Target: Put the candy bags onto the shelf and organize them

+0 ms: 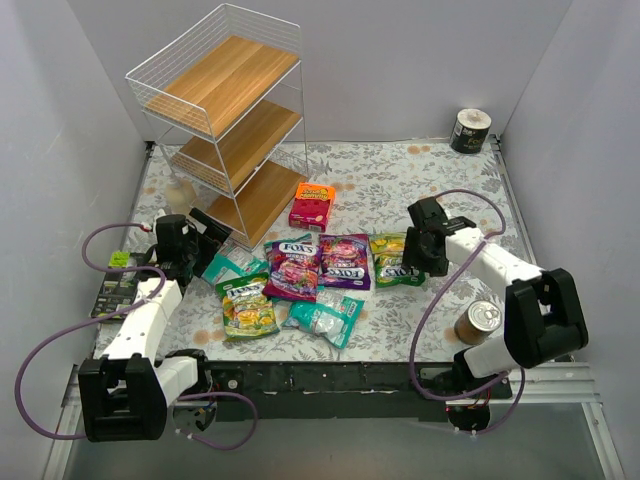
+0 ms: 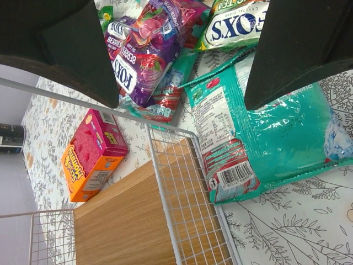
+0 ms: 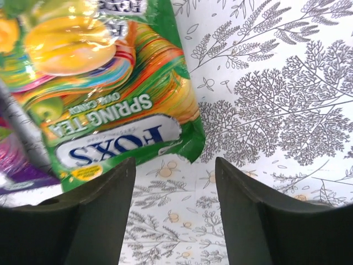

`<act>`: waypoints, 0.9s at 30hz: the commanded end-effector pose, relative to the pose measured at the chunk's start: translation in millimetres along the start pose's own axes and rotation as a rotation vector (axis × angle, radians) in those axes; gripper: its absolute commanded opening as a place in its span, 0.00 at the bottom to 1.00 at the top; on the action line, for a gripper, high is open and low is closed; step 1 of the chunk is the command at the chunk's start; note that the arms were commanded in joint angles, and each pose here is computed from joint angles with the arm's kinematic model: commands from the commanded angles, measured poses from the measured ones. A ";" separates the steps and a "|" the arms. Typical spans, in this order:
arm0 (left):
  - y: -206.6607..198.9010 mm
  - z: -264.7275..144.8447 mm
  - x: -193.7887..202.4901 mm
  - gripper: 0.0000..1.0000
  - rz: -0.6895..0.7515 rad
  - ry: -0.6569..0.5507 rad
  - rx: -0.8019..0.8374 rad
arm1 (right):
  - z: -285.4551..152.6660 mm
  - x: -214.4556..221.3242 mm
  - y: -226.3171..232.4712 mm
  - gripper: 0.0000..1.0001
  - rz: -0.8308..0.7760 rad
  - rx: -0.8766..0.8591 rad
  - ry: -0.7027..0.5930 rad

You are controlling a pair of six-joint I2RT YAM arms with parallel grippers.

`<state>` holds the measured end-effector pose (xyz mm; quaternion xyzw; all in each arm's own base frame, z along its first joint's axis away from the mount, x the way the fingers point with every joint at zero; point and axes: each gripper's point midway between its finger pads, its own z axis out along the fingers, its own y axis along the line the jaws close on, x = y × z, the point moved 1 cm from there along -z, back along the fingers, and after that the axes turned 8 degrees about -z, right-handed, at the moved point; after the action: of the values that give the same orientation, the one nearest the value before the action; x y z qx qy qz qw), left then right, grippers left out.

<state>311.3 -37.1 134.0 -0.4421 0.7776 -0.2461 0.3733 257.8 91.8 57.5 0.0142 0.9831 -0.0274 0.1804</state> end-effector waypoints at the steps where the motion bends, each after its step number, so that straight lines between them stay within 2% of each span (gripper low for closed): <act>1: -6.3 -3.4 -1.6 0.98 -0.003 0.004 0.012 | -42.4 -18.1 11.2 0.70 0.136 -0.092 -0.086; 3: -7.4 -2.3 -2.6 0.98 -0.003 0.003 0.009 | -51.2 -19.9 23.5 0.78 0.198 -0.167 -0.094; 8: -12.9 1.4 -3.9 0.98 0.002 0.005 0.008 | -75.4 -20.2 64.4 0.92 0.467 -0.416 -0.049; 12: -14.8 2.8 -5.5 0.98 0.006 0.002 0.007 | -74.8 -23.4 83.4 0.93 0.701 -0.547 -0.047; 16: -14.2 3.5 -5.6 0.98 0.011 0.002 0.005 | -52.8 -2.7 87.6 0.94 0.852 -0.552 0.015; 20: -17.1 3.1 3.1 0.98 0.035 0.021 0.011 | -33.2 4.3 80.9 0.93 0.969 -0.522 -0.027; 22: -16.5 2.7 3.3 0.98 0.041 0.020 0.009 | -36.6 -7.9 84.2 0.93 1.036 -0.605 -0.087; 24: -14.9 3.0 3.5 0.98 0.043 0.021 0.002 | -25.3 -6.0 76.8 0.91 1.081 -0.588 -0.128; 27: -14.1 4.8 3.7 0.98 0.047 0.023 -0.006 | -9.7 1.6 68.9 0.90 1.130 -0.523 -0.124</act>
<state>314.6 -49.3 127.5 -0.4298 0.7943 -0.2426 0.3541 227.9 163.7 50.7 0.4315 0.8382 0.2834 0.1757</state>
